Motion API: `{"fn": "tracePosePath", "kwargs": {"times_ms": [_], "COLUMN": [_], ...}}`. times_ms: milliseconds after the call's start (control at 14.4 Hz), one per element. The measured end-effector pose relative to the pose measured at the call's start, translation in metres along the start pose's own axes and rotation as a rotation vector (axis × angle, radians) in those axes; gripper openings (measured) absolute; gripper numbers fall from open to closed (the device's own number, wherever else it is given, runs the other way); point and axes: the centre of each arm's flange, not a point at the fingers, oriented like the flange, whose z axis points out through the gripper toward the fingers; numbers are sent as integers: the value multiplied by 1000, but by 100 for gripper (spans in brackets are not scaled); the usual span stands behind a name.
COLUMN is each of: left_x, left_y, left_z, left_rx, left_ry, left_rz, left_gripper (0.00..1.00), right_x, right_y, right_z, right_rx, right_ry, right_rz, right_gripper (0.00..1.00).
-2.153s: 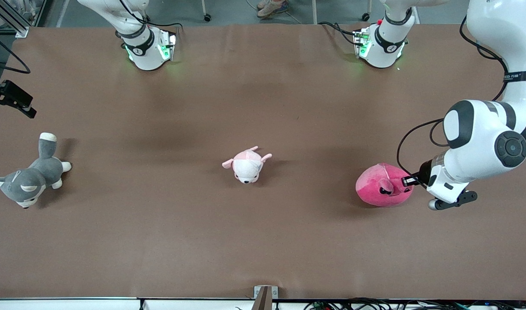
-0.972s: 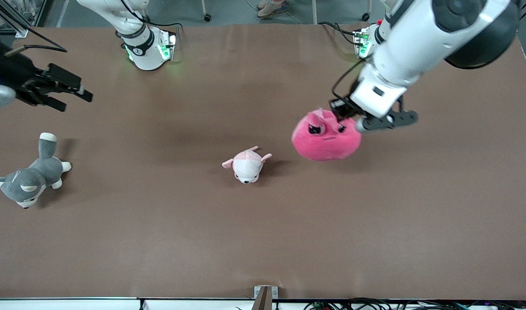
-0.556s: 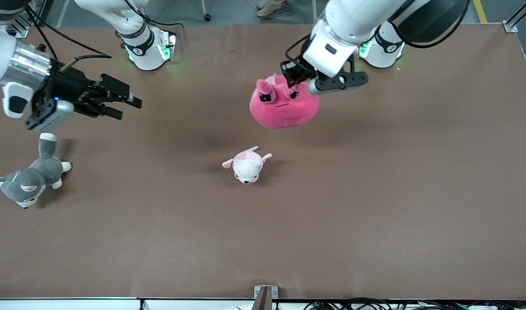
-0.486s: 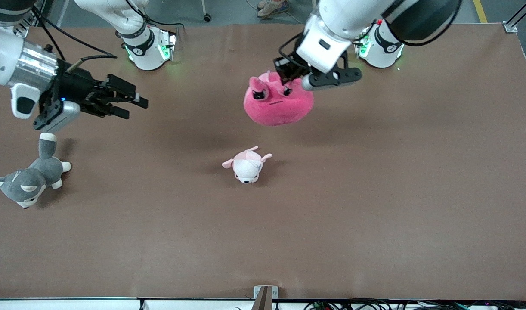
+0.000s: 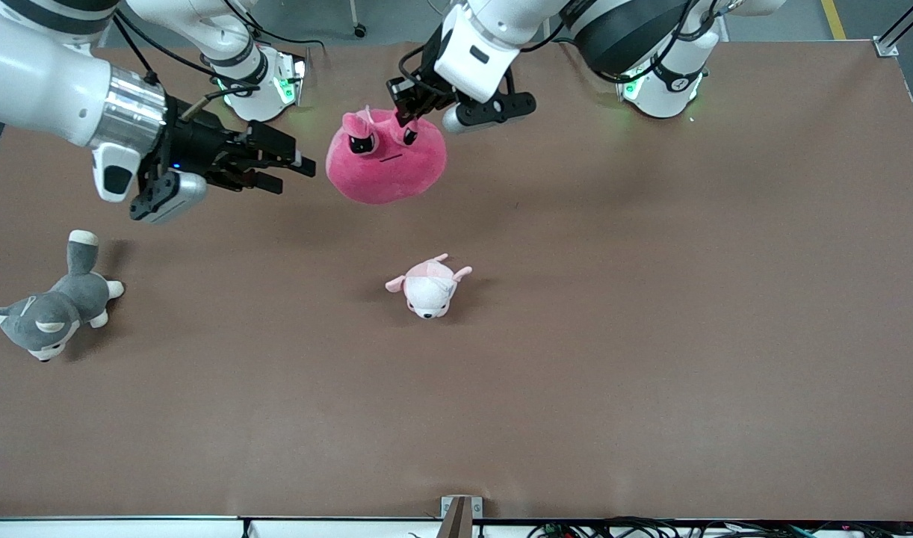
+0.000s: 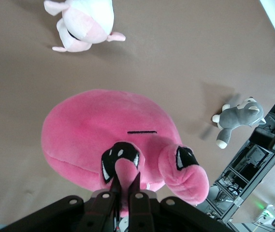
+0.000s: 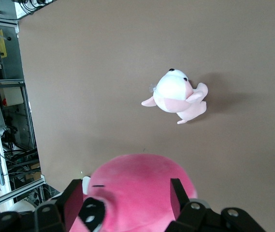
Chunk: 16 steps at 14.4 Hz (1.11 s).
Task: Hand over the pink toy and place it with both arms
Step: 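Carry the pink plush toward center while the right gripper approaches, then grasp the pink plush with the right gripper beside the left gripper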
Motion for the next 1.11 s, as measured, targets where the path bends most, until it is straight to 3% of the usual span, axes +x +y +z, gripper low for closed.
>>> {"fn": "tracePosePath", "kwargs": {"times_ms": [625,903,1111], "left_x": [10,12,14], "left_y": [1,1,1], "left_z": [10,13,14], "left_rx": [6,9,11], "left_ry": [-17,-20,-21], "left_rz": [-71,-74,-77], "left_gripper": [8,8,8], "right_x": [-14,-25,-32], "right_y": [-25,-39,-45], "right_z": [28,49,62], "right_rx": [-20,-78,-161], "right_ry": [-58,-81,-82], "right_rz": [-7,-52,-96], "right_gripper": [81,81,81]}}
